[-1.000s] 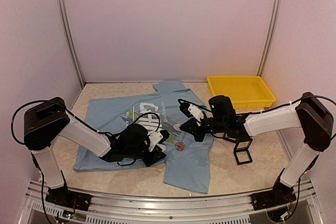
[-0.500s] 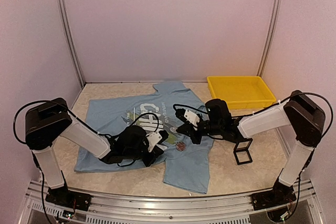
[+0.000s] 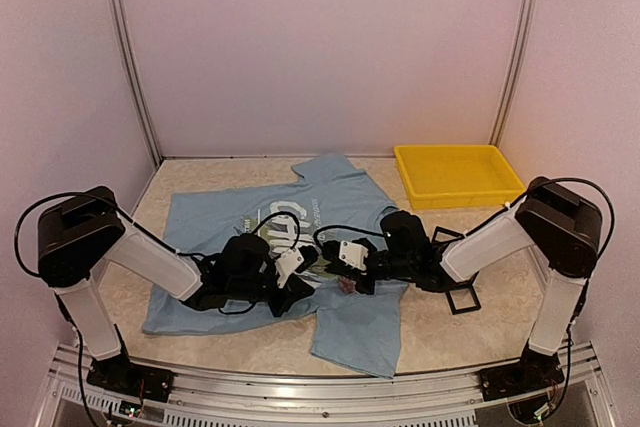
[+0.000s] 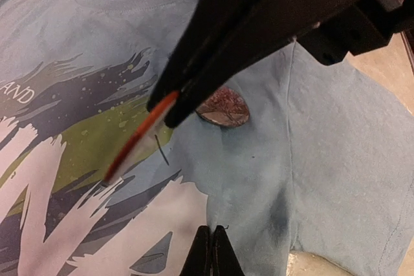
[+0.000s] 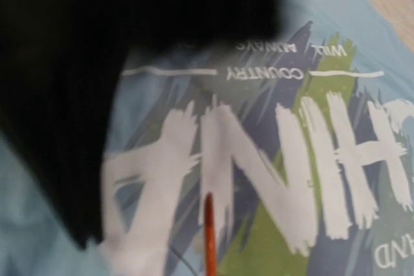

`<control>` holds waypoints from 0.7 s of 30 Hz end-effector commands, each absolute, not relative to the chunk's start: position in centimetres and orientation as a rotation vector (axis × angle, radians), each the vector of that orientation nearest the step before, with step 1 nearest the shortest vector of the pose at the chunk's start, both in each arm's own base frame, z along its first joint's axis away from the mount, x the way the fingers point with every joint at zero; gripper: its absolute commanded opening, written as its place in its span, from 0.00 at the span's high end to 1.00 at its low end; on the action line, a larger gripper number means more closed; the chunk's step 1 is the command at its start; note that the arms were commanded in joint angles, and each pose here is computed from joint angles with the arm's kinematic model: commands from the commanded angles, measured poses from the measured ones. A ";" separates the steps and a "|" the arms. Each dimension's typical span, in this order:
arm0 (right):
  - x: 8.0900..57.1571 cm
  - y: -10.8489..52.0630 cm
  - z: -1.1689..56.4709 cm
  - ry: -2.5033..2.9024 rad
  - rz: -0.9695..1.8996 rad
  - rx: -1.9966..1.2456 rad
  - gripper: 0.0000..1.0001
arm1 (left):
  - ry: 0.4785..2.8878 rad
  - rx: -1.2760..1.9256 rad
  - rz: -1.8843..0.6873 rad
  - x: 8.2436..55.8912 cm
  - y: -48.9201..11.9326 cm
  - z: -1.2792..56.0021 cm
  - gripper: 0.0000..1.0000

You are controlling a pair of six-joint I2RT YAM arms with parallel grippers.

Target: Pin the brooch onto the clothing

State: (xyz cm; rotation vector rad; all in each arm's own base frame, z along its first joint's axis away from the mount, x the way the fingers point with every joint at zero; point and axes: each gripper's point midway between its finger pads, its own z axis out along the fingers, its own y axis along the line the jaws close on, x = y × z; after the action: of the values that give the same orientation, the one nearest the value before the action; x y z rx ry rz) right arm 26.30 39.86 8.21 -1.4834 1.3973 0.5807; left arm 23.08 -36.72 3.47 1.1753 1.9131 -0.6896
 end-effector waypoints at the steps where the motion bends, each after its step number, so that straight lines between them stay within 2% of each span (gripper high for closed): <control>1: 25.6 39.4 6.7 1.292 0.508 -1.542 1.00 | 1.852 1.162 -0.806 22.7 -37.2 5.7 1.00; 16: 24.5 39.7 4.4 1.228 0.397 -1.630 1.00 | 1.865 1.163 -0.879 22.9 -37.1 5.3 1.00; 21: 23.6 40.0 5.2 1.229 0.480 -1.624 1.00 | 1.893 1.168 -0.867 23.0 -36.9 4.4 1.00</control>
State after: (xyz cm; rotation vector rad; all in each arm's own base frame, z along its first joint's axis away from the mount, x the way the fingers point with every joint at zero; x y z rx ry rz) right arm 24.60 39.60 4.69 -1.6226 1.2445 0.4225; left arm 22.97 -36.82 4.78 1.1643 1.8929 -0.8440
